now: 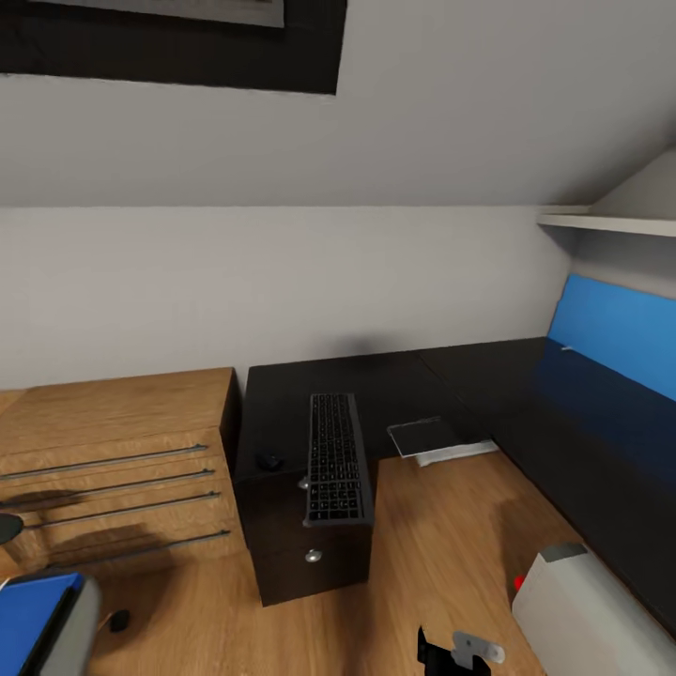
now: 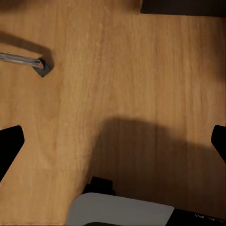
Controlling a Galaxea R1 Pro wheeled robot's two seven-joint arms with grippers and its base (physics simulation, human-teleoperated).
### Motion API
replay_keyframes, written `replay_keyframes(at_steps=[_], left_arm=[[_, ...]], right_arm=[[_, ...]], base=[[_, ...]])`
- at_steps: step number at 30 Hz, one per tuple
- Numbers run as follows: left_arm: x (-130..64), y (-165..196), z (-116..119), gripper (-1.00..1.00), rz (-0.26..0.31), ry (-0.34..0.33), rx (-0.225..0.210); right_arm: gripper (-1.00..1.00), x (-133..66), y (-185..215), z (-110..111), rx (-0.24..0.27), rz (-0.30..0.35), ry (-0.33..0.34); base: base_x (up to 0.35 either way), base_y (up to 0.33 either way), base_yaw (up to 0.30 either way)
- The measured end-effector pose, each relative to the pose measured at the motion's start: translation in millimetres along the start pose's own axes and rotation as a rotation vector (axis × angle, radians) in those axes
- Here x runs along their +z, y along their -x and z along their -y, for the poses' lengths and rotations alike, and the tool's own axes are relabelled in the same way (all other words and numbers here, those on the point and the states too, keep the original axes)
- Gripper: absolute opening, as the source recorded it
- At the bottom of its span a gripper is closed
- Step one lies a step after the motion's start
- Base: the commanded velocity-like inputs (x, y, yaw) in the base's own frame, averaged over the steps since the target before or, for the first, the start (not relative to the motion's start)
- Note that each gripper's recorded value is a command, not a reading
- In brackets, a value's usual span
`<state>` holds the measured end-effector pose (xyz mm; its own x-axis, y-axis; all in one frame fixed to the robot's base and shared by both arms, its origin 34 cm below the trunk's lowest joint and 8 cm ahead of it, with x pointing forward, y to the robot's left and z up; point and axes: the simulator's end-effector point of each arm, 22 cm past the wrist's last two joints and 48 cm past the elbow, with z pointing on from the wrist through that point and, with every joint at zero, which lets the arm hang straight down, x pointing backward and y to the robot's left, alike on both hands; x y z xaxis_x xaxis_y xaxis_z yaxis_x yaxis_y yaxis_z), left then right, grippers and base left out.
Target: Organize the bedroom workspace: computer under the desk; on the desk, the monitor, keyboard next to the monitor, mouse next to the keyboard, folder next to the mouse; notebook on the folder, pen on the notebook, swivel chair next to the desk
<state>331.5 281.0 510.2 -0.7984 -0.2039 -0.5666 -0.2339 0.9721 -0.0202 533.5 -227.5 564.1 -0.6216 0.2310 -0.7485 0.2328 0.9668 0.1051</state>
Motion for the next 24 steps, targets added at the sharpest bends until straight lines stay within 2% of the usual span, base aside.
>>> replay_keyframes(at_steps=[6,24], left_arm=[[-0.2,-3,0,1.0,-0.008,0.001,0.002],[-1.0,-11,-2,1.0,-0.03,0.004,0.005]], right_arm=[[1.0,0.5,-3,2,-0.002,-0.007,-0.003],[1.0,1.4,-14,4,-0.004,-0.028,-0.008]], base=[[-0.304,-0.159,0.172],[-0.234,-0.246,0.171]])
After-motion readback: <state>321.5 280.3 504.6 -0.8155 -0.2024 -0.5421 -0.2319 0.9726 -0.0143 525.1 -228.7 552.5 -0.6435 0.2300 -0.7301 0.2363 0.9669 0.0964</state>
